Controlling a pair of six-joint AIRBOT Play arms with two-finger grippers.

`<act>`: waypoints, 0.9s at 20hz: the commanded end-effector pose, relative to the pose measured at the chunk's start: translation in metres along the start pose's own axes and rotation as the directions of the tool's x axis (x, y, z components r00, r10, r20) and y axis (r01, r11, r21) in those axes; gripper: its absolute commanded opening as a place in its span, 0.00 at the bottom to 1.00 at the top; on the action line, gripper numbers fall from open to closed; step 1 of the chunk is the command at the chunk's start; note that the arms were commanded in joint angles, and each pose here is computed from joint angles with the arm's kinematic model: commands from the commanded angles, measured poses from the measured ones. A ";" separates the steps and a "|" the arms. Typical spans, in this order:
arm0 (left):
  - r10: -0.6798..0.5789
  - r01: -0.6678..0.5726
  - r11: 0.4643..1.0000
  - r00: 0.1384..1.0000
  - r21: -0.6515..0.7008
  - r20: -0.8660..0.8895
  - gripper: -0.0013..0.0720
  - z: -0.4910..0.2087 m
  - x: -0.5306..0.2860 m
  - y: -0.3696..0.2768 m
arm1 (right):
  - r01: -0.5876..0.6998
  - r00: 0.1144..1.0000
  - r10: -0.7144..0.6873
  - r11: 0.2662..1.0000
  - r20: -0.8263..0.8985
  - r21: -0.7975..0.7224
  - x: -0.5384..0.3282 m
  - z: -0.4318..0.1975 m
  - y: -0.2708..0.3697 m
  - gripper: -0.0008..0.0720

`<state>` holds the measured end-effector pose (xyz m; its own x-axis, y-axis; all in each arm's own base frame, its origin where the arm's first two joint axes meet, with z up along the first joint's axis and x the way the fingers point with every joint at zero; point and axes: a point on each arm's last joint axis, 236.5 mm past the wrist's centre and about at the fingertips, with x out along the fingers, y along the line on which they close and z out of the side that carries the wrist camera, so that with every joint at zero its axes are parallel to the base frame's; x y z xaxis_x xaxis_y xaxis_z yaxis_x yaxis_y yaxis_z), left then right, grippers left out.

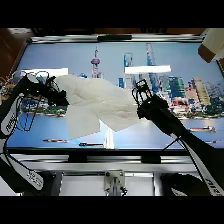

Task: Fold the shirts.

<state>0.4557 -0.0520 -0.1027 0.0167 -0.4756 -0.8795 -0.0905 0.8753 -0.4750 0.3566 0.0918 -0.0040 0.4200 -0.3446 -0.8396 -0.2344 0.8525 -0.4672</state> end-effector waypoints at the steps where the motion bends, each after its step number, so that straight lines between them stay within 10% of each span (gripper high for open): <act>1: -0.016 0.013 0.998 0.998 0.055 0.059 0.05 0.011 -0.032 -0.019 | 0.052 0.999 -0.053 0.998 -0.011 -0.020 -0.003 -0.004 -0.014 0.08; 8: -0.214 -0.013 0.907 0.845 0.420 0.490 0.05 0.024 -0.246 -0.166 | 0.312 0.872 -0.347 0.937 0.344 0.156 -0.127 0.046 -0.149 0.08; 15: -0.431 -0.269 0.859 0.079 0.436 0.899 0.05 -0.111 -0.565 -0.293 | 0.154 0.525 -0.492 0.858 0.695 0.491 -0.336 0.043 -0.279 0.07; 18: -0.434 -0.289 0.873 -0.096 0.392 0.896 0.05 -0.185 -0.615 -0.302 | 0.003 0.381 -0.503 0.840 0.776 0.543 -0.399 0.021 -0.307 0.07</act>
<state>0.3667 -0.0471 0.5142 0.9391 -0.3424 0.0309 0.3420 0.9211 -0.1859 0.3201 -0.0102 0.4139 0.9474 -0.3172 -0.0425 0.2780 0.8814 -0.3820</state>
